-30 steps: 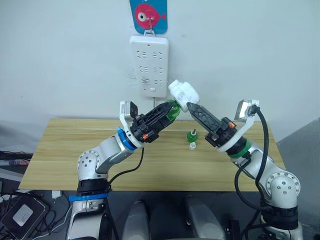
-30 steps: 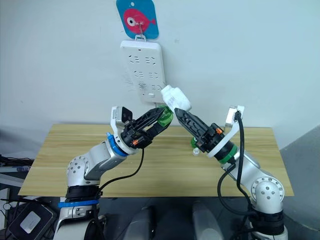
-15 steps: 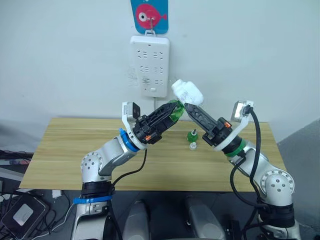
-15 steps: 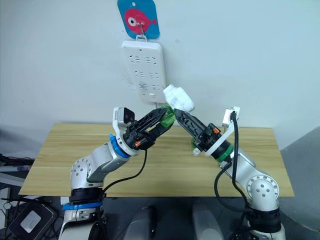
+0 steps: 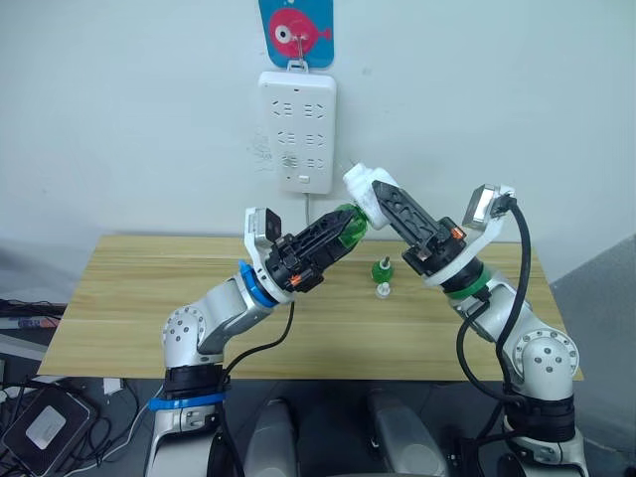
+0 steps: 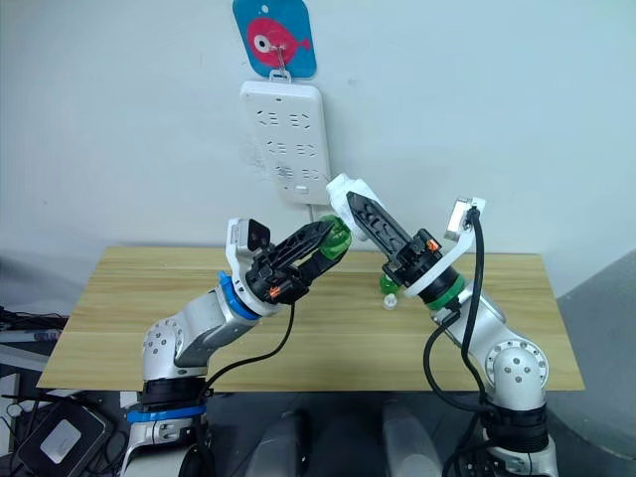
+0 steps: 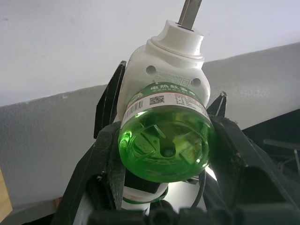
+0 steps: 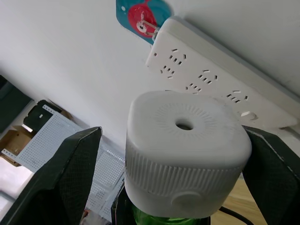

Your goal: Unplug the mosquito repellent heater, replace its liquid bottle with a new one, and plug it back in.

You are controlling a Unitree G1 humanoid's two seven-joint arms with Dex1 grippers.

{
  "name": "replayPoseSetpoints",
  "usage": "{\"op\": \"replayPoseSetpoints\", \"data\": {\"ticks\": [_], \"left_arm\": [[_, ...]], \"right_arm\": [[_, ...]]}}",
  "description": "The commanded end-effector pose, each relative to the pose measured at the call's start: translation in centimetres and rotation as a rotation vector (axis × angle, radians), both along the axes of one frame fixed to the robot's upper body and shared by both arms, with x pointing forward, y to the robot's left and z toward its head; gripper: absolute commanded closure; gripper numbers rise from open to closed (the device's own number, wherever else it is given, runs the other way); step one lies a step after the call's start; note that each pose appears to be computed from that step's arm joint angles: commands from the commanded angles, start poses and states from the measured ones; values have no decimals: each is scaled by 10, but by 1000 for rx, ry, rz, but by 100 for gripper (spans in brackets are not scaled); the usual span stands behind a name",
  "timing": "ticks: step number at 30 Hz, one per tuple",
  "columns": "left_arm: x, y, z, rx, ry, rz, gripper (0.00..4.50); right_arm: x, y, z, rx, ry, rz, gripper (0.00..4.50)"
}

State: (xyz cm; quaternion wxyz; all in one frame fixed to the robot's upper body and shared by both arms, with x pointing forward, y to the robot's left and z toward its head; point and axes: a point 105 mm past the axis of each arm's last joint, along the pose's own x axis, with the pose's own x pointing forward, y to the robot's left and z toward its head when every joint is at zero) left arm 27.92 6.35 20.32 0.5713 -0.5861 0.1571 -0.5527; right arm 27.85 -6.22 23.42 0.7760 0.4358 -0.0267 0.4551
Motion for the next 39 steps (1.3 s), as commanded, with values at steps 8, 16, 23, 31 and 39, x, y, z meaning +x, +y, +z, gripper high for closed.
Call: {"op": "replayPoseSetpoints", "data": {"ticks": [8,16,23,31,39], "left_arm": [[-9,-1,7,-23,-46,-39,224],[-8,4,5,-29,-36,-7,224],[-12,25,-14,255,-141,105,9],[34,91,-10,841,-650,711,0],[72,120,25,994,-913,948,0]], "right_arm": [[-8,8,14,9,-75,65,125],[-10,9,12,20,-70,77,152],[-8,3,9,19,-57,41,152],[3,-18,-20,-431,-154,-170,152],[4,-16,-29,-831,-383,-305,152]]}}
